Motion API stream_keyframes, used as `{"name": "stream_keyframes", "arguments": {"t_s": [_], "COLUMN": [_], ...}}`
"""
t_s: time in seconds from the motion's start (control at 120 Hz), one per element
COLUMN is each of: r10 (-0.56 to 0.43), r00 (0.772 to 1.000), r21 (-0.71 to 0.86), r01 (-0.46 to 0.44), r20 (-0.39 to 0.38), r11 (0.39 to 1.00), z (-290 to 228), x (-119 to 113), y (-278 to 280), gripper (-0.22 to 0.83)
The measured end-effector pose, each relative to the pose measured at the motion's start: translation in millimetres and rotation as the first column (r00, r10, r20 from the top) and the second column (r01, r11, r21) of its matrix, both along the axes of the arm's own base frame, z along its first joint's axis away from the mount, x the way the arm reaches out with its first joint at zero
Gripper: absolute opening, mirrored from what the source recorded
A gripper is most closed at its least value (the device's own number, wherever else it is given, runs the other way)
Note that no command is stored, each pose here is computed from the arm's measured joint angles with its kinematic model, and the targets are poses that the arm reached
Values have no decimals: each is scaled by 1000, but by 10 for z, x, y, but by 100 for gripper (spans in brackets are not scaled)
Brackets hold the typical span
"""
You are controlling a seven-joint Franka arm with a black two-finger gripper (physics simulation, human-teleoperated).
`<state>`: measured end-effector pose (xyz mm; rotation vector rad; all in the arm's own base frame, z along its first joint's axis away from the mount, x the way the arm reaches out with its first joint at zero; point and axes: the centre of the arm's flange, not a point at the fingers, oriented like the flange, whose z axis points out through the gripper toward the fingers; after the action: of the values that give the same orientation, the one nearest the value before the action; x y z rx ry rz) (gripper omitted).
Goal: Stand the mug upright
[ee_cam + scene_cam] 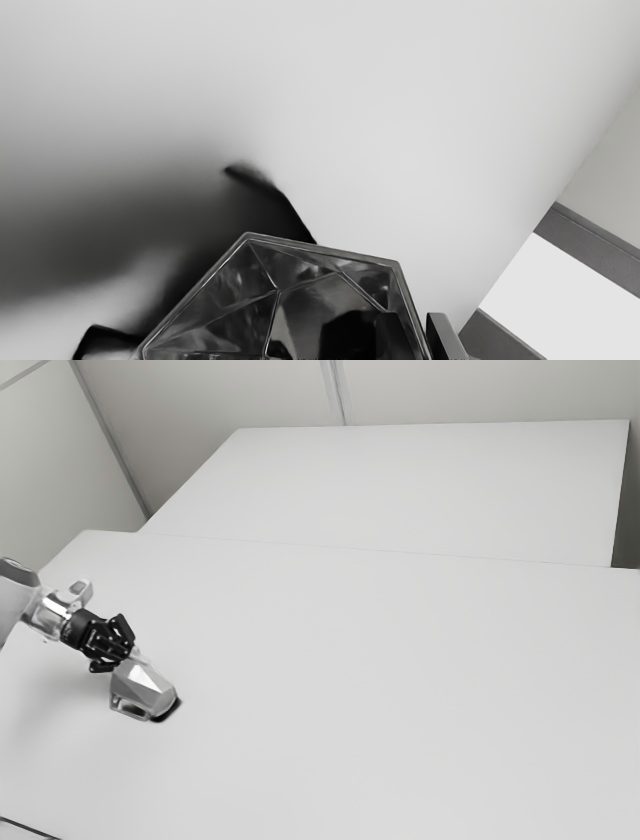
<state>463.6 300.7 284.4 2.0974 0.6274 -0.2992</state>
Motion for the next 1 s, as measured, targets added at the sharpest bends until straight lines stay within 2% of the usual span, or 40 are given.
{"name": "stream_keyframes", "arguments": {"t_s": [0.092,0.2,0.3,0.433,0.525,0.617,0.808,1.0], "r10": [-33,-175,-287,-419,-448,-451,-407,-335], "r00": [999,984,958,907,893,892,913,939], "r21": [39,199,341,533,618,667,728,762], "r01": [33,166,269,371,368,354,271,162], "r20": [-1,26,2,-34,-28,-29,12,76], "r11": [999,966,901,761,695,656,630,627], "z": [113,604,808,1075,1230,1247,1206,1175], "x": [85,328,507,776,895,939,1070,1194], "y": [-109,-498,-827,-1405,-1728,-2019,-2465,-2654], "gripper": [-12,-12,-14,-14,-15,-15,-16,-16]}}
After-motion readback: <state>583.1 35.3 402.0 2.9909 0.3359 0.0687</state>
